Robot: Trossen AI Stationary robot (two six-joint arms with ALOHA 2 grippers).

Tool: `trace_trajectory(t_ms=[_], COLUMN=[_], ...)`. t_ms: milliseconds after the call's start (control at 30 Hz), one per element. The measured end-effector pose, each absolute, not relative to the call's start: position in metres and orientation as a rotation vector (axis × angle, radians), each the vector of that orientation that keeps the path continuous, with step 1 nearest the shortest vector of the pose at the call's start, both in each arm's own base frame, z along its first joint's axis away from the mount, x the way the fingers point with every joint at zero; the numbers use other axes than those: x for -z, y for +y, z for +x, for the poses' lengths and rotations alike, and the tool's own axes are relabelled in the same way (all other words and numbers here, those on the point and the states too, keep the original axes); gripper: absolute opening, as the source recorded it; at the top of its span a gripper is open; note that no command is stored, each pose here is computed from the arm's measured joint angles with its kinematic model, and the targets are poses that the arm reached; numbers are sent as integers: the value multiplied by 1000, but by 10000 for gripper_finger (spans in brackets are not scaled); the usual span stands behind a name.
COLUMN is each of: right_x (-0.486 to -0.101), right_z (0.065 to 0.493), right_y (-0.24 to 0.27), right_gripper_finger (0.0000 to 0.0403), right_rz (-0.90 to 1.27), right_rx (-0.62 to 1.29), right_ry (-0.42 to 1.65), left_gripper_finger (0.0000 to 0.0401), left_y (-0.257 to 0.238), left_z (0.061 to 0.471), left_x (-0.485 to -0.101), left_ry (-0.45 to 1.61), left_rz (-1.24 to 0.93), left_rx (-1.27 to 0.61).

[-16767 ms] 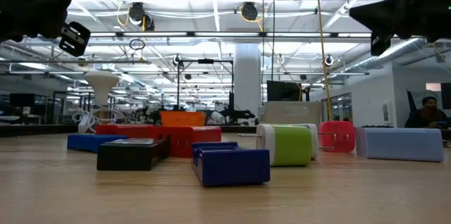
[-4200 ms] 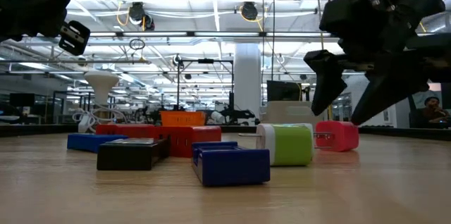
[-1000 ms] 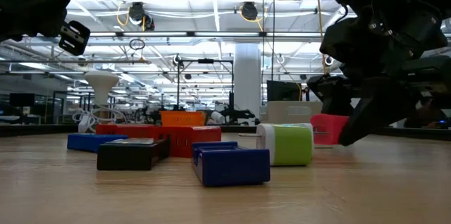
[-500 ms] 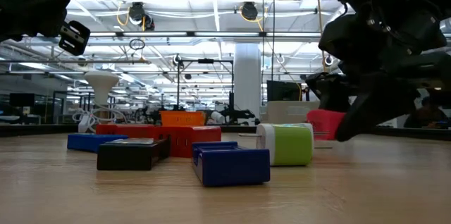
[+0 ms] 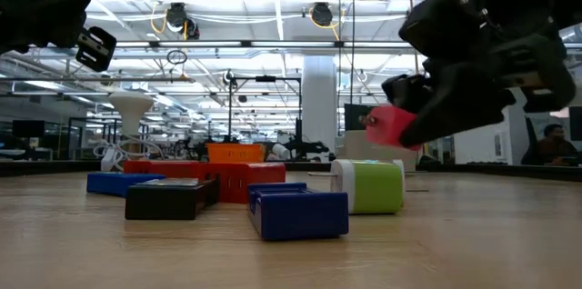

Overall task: Pick & Place Office items
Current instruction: Put the pink charger adapter into the gray bin

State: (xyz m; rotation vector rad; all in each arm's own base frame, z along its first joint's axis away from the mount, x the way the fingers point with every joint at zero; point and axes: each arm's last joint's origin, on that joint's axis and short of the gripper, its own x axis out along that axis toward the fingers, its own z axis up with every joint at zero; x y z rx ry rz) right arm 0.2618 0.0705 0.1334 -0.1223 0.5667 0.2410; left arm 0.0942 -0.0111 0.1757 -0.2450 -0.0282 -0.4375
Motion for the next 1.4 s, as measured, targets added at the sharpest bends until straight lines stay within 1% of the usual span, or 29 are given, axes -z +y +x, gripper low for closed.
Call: trace_trajectory(t_ms=[633, 1167, 1400], right_x=[-153, -155, -157], right_z=[275, 279, 281], right_y=[58, 40, 30], right_gripper_finger=[165, 165, 165], right_rz=[-78, -105, -157], right_rx=[-190, -135, -106], right_ry=[343, 326, 301], left_gripper_finger=[24, 24, 24], left_y=[-11, -11, -11], left_z=[94, 94, 94], left_x=[-176, -176, -176], left_ry=[-29, -28, -28], left_rz=[-245, -245, -245], left_rx=[437, 438, 437])
